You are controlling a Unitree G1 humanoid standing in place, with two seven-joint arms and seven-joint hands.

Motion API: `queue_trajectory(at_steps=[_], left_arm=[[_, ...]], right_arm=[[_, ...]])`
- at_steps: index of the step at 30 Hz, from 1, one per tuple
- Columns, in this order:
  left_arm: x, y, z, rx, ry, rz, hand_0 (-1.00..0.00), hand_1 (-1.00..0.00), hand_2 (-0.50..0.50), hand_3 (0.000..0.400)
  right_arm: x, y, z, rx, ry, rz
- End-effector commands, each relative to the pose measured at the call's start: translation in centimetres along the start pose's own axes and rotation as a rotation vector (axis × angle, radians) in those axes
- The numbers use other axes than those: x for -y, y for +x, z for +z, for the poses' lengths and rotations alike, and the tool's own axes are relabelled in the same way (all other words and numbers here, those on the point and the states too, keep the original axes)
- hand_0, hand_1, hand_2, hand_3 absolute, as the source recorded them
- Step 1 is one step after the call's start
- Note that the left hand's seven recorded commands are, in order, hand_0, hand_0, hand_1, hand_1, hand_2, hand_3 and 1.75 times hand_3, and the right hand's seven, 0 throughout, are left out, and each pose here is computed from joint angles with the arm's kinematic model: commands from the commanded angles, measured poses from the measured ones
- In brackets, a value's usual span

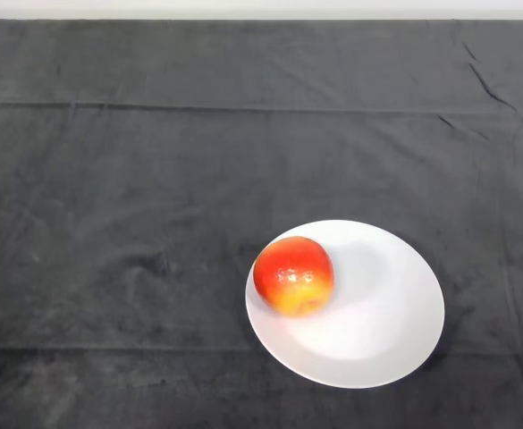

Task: Move the apple to the plate

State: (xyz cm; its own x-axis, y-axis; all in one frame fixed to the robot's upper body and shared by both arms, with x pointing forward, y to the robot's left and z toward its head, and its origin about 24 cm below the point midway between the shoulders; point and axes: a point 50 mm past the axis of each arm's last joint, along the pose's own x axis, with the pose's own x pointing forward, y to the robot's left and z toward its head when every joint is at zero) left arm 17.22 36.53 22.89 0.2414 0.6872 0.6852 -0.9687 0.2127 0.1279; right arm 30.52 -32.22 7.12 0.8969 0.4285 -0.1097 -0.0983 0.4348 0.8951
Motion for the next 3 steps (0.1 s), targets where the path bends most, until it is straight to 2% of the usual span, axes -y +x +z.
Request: queue_trajectory(at_steps=[1, 3], left_arm=[[-0.28, -0.04, -1.08, -0.039, 0.03, 0.02, 0.0, 0.0, 0.0, 0.0], [-0.28, -0.04, -1.03, -0.038, 0.029, 0.019, 0.0, 0.0, 0.0, 0.0]], right_arm=[[-0.6, -0.18, 0.94, 0.025, -0.012, 0.011], [-0.6, -0.18, 0.94, 0.025, -0.012, 0.011]])
